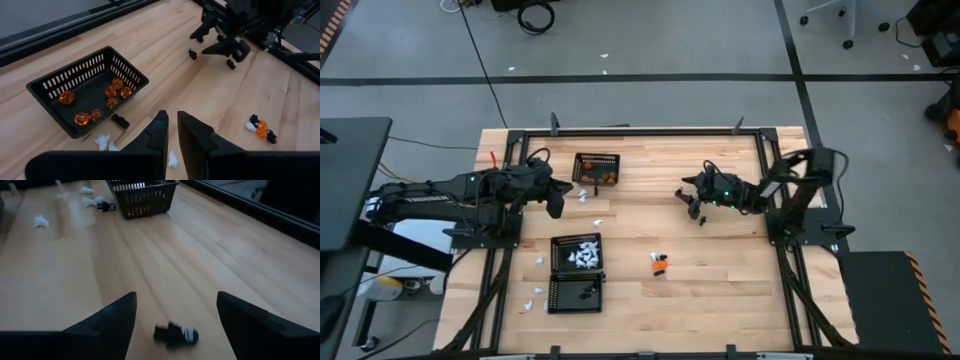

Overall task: Sort Halloween decoration
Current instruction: Put the black skeleton toy into the bottom black bin

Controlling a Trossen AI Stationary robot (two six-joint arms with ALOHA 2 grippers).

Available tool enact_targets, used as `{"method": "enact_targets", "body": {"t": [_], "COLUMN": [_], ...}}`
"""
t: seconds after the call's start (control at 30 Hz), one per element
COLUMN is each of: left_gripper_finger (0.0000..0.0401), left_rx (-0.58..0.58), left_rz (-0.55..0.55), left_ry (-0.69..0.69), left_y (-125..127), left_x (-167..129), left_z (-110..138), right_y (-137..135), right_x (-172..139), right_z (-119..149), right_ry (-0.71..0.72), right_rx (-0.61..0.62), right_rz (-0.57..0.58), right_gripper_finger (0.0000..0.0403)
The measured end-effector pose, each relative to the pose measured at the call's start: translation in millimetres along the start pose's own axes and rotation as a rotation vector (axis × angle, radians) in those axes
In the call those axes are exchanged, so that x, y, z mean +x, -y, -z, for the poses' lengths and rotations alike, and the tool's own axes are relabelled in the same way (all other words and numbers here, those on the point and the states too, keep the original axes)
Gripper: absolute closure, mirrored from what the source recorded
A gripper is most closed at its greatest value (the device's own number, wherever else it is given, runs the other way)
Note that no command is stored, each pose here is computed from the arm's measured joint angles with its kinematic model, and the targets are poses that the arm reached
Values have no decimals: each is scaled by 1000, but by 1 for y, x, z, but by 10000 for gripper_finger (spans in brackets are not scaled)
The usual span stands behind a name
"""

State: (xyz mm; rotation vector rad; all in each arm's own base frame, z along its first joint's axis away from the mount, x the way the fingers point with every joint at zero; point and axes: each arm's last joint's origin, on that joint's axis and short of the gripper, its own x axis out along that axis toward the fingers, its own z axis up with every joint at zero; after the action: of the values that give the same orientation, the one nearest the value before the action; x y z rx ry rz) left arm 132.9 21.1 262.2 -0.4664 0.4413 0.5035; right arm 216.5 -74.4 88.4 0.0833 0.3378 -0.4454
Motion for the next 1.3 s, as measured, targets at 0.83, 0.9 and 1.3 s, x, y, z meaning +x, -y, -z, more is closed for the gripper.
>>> {"method": "enact_targets", "body": {"t": [0.83,0.9,1.3], "left_gripper_finger": [351,351,351], "left_rx": [33,34,64], "left_rz": [-1,-1,-3], "left_ry": [-1,-1,-5], "left_y": [0,0,0], "left_x": [0,0,0], "left_z": [0,0,1], "right_y": [1,1,-28], "right_x": [24,23,28], "right_z": [42,39,3], "right_ry": [20,28,126], "right_rx": [13,25,79], "right_rz": [-38,-52,-273], "right_gripper_finger": [331,332,352]}}
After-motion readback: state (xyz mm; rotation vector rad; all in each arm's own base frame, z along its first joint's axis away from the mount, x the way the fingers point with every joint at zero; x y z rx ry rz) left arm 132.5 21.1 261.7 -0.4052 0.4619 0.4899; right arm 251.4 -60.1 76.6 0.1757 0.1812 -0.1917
